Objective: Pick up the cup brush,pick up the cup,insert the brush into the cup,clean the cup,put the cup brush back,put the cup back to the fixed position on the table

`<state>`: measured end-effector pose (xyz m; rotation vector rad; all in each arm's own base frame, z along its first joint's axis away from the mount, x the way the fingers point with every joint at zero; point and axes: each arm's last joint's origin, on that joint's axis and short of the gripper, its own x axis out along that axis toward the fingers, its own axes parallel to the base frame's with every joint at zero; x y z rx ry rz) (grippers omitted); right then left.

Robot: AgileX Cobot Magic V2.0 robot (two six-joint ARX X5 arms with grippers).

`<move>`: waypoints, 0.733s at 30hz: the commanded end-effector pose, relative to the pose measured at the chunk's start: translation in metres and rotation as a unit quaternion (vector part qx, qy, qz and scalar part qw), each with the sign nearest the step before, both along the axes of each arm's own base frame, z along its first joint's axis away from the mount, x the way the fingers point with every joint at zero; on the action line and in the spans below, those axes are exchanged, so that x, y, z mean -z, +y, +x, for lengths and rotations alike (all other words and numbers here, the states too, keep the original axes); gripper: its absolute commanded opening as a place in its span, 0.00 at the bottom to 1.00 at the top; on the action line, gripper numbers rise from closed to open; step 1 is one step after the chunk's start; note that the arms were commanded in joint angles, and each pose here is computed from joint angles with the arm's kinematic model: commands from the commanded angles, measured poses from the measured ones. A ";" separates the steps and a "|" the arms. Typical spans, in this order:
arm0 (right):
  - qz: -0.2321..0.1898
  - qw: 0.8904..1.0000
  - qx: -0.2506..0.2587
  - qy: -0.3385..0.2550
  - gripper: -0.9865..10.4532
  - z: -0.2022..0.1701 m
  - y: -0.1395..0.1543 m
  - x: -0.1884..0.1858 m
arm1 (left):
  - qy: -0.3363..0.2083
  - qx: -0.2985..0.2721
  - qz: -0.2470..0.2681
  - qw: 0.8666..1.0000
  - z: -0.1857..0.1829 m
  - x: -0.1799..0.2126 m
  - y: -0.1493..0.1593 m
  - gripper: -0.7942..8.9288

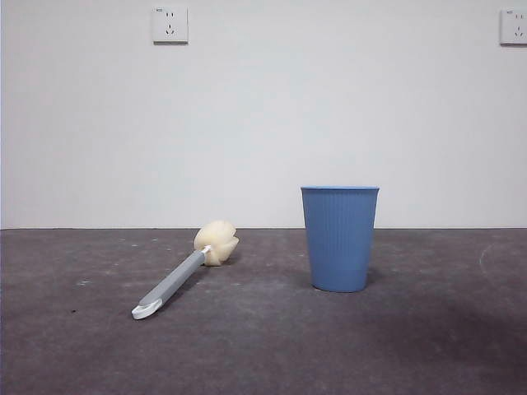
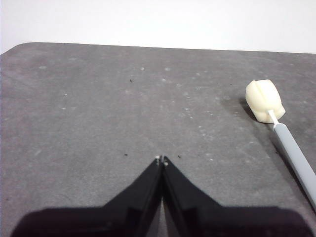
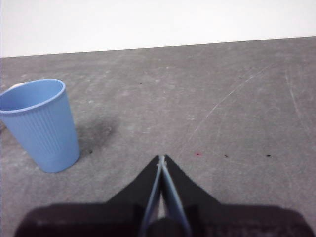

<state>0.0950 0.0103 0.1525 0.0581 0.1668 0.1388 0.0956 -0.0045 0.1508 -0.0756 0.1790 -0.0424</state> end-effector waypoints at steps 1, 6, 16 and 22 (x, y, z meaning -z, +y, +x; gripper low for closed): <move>0.058 0.998 0.008 0.014 0.09 0.000 0.000 0.004 | -0.003 0.008 -0.011 1.000 0.001 0.002 0.000 0.08; 0.140 0.990 0.023 0.027 0.09 0.000 0.000 0.004 | -0.016 0.036 -0.052 0.998 0.001 -0.001 -0.002 0.08; 0.189 0.980 -0.053 0.019 0.08 -0.005 0.004 -0.025 | -0.015 0.092 -0.110 0.990 -0.010 -0.036 -0.006 0.07; 0.189 0.977 -0.089 0.048 0.08 -0.010 0.006 -0.061 | -0.014 0.120 -0.113 0.986 -0.022 -0.075 -0.007 0.07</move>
